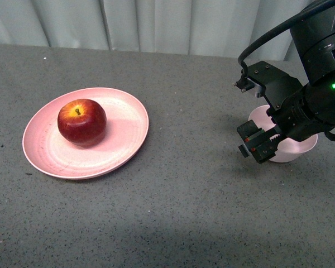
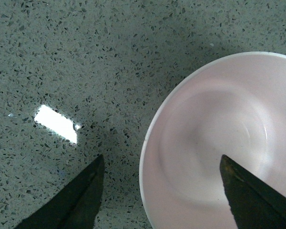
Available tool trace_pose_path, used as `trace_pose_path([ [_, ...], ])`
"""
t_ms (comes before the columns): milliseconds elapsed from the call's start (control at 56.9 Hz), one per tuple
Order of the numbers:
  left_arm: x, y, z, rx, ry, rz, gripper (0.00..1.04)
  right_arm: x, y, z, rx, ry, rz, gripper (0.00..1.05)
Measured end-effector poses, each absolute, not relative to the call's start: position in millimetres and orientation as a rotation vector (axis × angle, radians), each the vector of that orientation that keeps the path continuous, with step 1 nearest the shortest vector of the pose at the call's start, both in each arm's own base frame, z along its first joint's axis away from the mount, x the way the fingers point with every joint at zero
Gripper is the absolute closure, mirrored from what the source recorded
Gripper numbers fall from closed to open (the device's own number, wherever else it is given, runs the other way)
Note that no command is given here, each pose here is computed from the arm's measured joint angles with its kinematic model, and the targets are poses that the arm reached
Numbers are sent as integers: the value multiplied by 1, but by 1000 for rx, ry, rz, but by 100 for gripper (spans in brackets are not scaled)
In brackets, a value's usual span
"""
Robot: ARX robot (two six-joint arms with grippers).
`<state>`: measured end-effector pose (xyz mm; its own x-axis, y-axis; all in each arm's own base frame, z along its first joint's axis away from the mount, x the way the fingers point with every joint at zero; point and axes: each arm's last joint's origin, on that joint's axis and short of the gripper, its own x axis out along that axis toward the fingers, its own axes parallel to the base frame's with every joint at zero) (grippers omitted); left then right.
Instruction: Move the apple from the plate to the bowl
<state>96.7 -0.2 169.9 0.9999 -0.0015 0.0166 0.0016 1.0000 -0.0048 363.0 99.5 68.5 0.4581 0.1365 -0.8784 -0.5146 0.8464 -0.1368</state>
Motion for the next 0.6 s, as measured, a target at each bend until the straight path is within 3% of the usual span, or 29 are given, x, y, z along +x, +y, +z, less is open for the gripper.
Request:
trace_pose_path([
  [439,97,0,170,-5,-17,-2,7,370,99,67,-411,1048,368,102],
  [598,97,0,170,-5,-17,-2,7,372,98,68,-412,1047,359,104],
])
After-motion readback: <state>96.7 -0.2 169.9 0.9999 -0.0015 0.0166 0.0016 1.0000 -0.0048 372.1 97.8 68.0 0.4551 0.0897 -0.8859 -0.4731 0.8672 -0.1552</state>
